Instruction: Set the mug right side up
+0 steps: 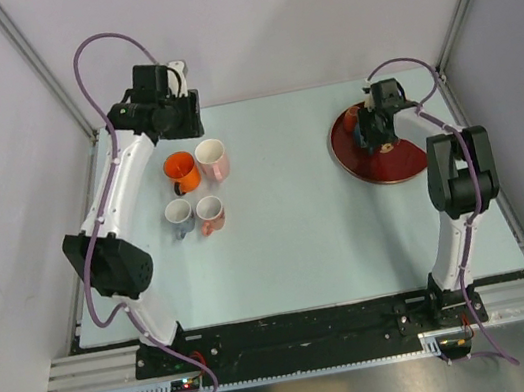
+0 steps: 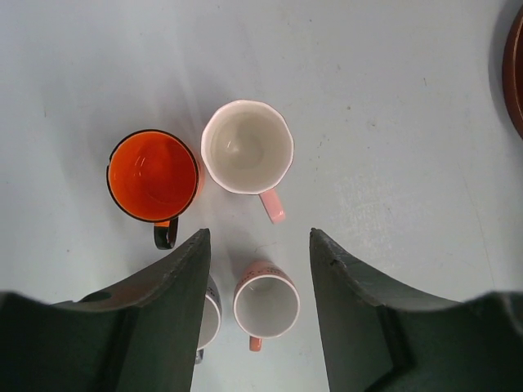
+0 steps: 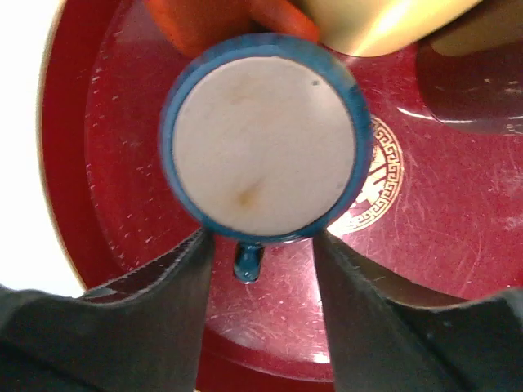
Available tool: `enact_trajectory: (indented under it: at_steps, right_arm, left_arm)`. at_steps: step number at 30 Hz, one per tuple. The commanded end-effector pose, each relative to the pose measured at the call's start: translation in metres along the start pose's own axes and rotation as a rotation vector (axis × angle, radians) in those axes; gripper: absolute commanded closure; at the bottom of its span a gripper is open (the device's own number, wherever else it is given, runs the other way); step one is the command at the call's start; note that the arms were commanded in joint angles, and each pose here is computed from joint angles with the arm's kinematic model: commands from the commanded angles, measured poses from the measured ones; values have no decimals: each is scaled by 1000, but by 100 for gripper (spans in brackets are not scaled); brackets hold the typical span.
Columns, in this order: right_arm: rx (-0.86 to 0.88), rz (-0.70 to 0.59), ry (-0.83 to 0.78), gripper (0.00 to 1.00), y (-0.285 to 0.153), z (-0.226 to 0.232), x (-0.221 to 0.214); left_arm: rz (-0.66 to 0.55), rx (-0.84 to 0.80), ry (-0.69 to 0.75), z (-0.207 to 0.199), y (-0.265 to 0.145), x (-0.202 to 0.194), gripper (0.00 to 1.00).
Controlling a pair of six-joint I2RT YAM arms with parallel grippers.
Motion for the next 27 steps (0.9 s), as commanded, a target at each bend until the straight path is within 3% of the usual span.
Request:
enact_trajectory:
  at_steps: [1, 4, 11, 15, 17, 27]
  right_arm:
    - [-42, -53, 17, 50, 14, 0, 16]
    - [-53, -48, 15, 61, 21, 1, 16]
    - [-102, -36, 31, 73, 29, 2, 15]
    - [-115, -36, 40, 96, 26, 1, 15]
    - [-87, -21, 39, 99, 19, 1, 12]
    - [527, -78, 33, 100, -107, 63, 46]
  left_arm:
    - [-79, 27, 50, 4, -26, 9, 44]
    - [-77, 44, 66, 5, -28, 8, 43]
    - [-83, 50, 73, 5, -29, 10, 42]
    - [-93, 41, 62, 4, -28, 14, 42]
    - [-98, 14, 59, 1, -27, 15, 42]
    - [-174, -169, 16, -4, -31, 34, 42]
Point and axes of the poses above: each gripper's point midway between its finger pads, its own y axis out along the fingers, its own z axis along the line the jaws close on, x = y × z, the point moved 8 cm from there along -y, back along the fingers, and after that the axes turned 12 degrees about y, right-handed, at the moved point
